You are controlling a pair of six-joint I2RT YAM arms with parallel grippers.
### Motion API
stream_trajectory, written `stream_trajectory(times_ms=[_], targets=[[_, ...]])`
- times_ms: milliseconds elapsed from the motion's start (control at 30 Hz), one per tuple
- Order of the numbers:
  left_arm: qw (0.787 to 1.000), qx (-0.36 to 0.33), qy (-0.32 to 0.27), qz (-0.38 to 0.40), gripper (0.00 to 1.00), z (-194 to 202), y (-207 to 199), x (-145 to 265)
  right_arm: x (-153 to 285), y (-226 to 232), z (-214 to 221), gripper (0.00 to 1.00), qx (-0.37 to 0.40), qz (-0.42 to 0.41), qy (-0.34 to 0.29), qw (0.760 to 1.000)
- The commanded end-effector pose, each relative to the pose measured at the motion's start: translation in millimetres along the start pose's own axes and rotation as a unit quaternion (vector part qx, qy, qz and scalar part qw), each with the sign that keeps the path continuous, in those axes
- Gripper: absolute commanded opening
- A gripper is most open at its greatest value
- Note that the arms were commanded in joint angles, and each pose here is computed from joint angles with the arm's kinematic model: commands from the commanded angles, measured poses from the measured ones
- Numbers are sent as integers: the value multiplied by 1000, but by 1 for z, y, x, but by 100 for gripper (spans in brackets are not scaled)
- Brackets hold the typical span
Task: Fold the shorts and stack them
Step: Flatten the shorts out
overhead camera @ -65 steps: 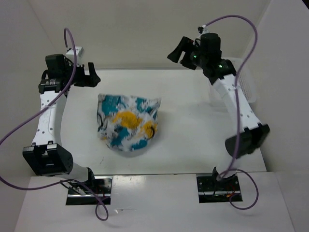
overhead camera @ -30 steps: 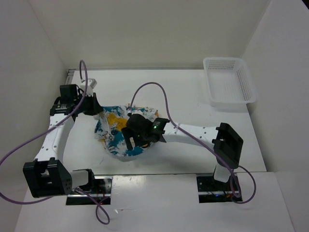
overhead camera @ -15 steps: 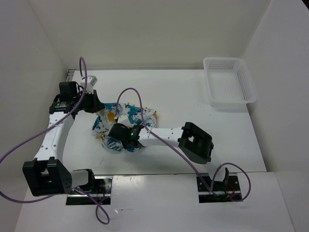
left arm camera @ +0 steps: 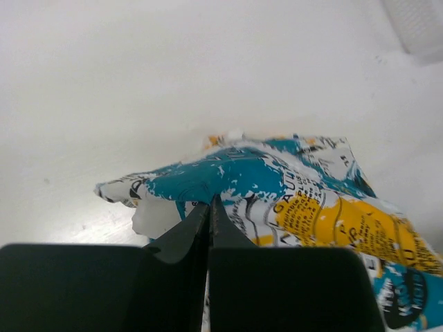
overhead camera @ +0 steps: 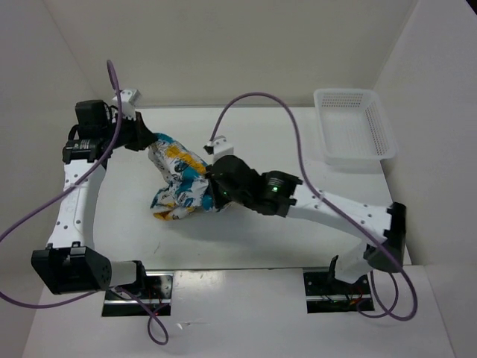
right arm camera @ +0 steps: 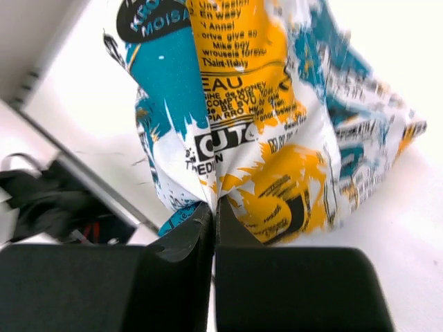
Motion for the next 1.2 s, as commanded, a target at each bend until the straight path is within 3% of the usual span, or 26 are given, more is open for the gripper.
stream_trajectory(times_ms=[0,100,233,333,433,500,533,567,600,633,700,733,800,833,867,900,933,967,1033,1067,1100,1133,1167], targets=[[996,-46,-68,17,0,-49,-15,18,45,-16,20,0,25,-16,41,999],[994,-58,-81,36,0,-56,-24,23,77,-24,1,0,-6,-19,-3,1000],[991,-75,-101,55,0,-67,-26,19,85,-48,-22,0,-44,3,-34,998],[989,-82,-112,50,0,-75,-16,4,64,-92,-44,0,-81,32,-47,995],[988,-86,-120,40,0,-92,-3,-17,18,-185,-58,0,-140,104,-54,983],[992,-74,-101,32,4,-90,13,-46,-7,-222,-70,9,-162,107,-60,979],[993,-69,-89,35,22,-89,15,-57,-6,-253,-91,37,-178,133,-80,972],[995,-58,-72,34,72,-89,25,-72,-35,-270,-82,58,-188,146,-47,970],[996,-51,-60,40,84,-86,26,-77,-39,-275,-79,79,-194,149,-25,969],[997,-41,-44,46,90,-80,26,-79,-35,-275,-96,94,-192,147,-39,970],[997,-40,-44,40,99,-78,23,-72,-30,-268,-94,98,-190,138,-38,971],[999,-27,-24,32,99,-57,28,-74,-34,-268,-78,98,-196,139,-33,970],[999,-28,-26,28,94,-45,21,-59,-18,-253,-69,86,-211,119,-47,969],[1000,-8,5,26,78,-13,25,-63,-25,-249,-38,79,-225,114,-17,967],[999,-9,8,38,67,-1,14,-54,-24,-244,-24,64,-240,104,-8,965],[999,0,22,42,54,16,13,-52,-24,-240,-11,57,-251,98,1,963],[998,-6,29,63,30,30,-4,-47,-21,-236,17,46,-263,96,19,960],[995,12,68,69,19,69,-6,-51,-20,-230,30,29,-270,94,28,958],[990,-2,92,104,13,100,-33,-49,-15,-224,62,19,-298,92,50,949],[987,3,119,112,15,127,-38,-51,-14,-221,71,19,-304,89,59,947],[984,-1,130,122,24,141,-46,-51,-14,-218,89,27,-318,89,77,941],[980,-21,133,145,37,149,-63,-51,-13,-216,96,45,-319,86,84,940],[977,-26,144,155,43,159,-70,-50,-14,-211,100,61,-326,71,90,938]])
Point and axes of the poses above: each gripper's point midway between its finger pads, its own x axis back along the fingers, its own y axis along the line the jaws close on, z = x × y, the point moved 3 cm from there along x, back along the fingers, and after that the axes turned 7 degrees about x, right-handed, at the moved point
